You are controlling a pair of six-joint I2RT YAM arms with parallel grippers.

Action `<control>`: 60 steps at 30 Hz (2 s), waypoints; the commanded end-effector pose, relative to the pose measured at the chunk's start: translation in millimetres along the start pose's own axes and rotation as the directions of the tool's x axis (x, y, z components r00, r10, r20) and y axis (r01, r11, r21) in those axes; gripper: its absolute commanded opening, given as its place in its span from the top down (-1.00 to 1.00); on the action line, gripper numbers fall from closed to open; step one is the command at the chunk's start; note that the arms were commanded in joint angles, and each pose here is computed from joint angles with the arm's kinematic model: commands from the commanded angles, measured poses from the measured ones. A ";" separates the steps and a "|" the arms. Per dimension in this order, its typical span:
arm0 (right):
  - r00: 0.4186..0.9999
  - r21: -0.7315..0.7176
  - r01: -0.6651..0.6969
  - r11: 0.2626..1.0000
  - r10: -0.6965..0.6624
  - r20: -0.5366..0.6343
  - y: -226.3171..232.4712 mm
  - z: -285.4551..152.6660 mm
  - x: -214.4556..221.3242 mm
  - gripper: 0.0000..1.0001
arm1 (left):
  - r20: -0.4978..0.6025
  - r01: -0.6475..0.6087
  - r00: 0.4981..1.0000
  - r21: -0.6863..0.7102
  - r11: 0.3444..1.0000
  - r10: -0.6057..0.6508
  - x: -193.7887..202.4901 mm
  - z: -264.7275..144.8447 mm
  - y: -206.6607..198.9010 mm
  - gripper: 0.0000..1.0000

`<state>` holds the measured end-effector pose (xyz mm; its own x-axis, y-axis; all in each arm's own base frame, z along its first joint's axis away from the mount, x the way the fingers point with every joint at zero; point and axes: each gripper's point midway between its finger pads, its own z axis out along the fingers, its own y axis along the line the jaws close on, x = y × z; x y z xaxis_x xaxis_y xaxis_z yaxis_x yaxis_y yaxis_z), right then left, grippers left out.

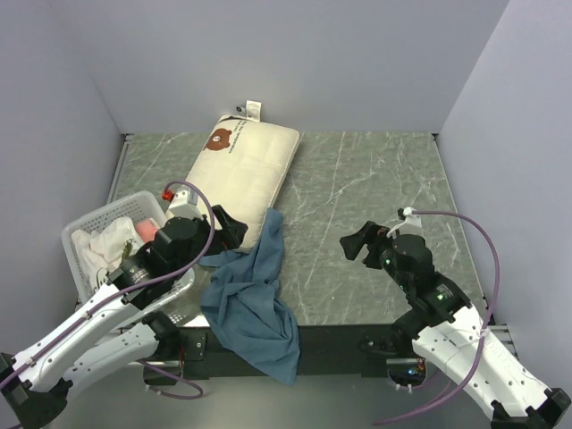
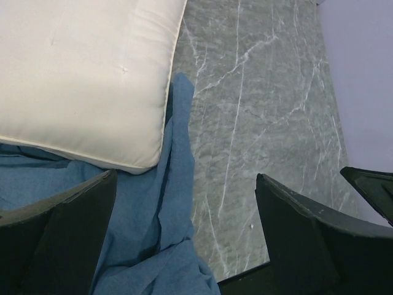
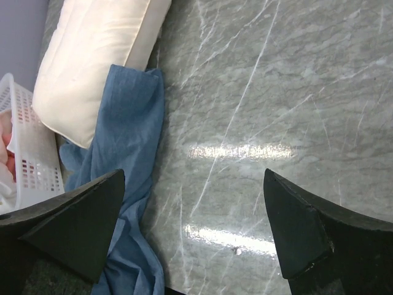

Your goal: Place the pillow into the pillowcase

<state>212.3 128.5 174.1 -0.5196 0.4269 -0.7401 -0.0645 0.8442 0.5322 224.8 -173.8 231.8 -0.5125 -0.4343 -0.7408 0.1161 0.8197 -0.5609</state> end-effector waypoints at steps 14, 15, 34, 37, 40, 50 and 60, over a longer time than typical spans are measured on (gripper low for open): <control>0.990 -0.109 0.009 0.994 -0.024 -0.138 32.2 38.8 38.6 -0.99 | -0.048 0.036 0.998 -0.029 0.999 -0.038 13.5 5.5 3.9 -0.99; 0.984 -0.110 0.026 0.994 -0.044 -0.171 36.2 41.8 50.4 -0.99 | -0.054 0.039 0.998 -0.031 0.999 -0.041 14.8 6.4 3.7 -0.99; 0.921 -0.213 0.111 0.971 -0.181 -0.346 122.6 60.6 166.0 -0.96 | -0.129 0.114 0.983 -0.109 0.987 -0.128 60.6 19.4 34.2 -0.99; 0.907 -0.237 0.120 0.964 -0.203 -0.369 137.8 53.2 189.1 -0.96 | -0.140 0.121 0.981 -0.110 0.987 -0.136 67.3 21.7 36.4 -0.99; 0.886 -0.265 0.088 0.960 -0.197 -0.419 146.4 50.8 212.2 -0.95 | -0.140 0.133 0.978 -0.148 0.980 -0.154 73.0 23.2 45.2 -0.99; 0.869 -0.194 0.116 0.974 -0.194 -0.455 128.5 63.0 227.0 0.18 | -0.021 0.302 0.948 -0.247 0.921 -0.316 78.1 18.3 77.5 -0.99; 0.988 0.073 0.046 0.996 -0.034 -0.150 41.9 35.2 52.2 1.00 | -0.195 0.146 0.970 -0.002 0.989 -0.143 88.5 37.1 20.5 -0.97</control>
<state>181.4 272.3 102.0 -0.7716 0.2307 -0.5928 -0.1448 0.8438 0.5168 206.9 -170.5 108.0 -0.6464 -0.5471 -0.5318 -0.1740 0.7843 -0.5955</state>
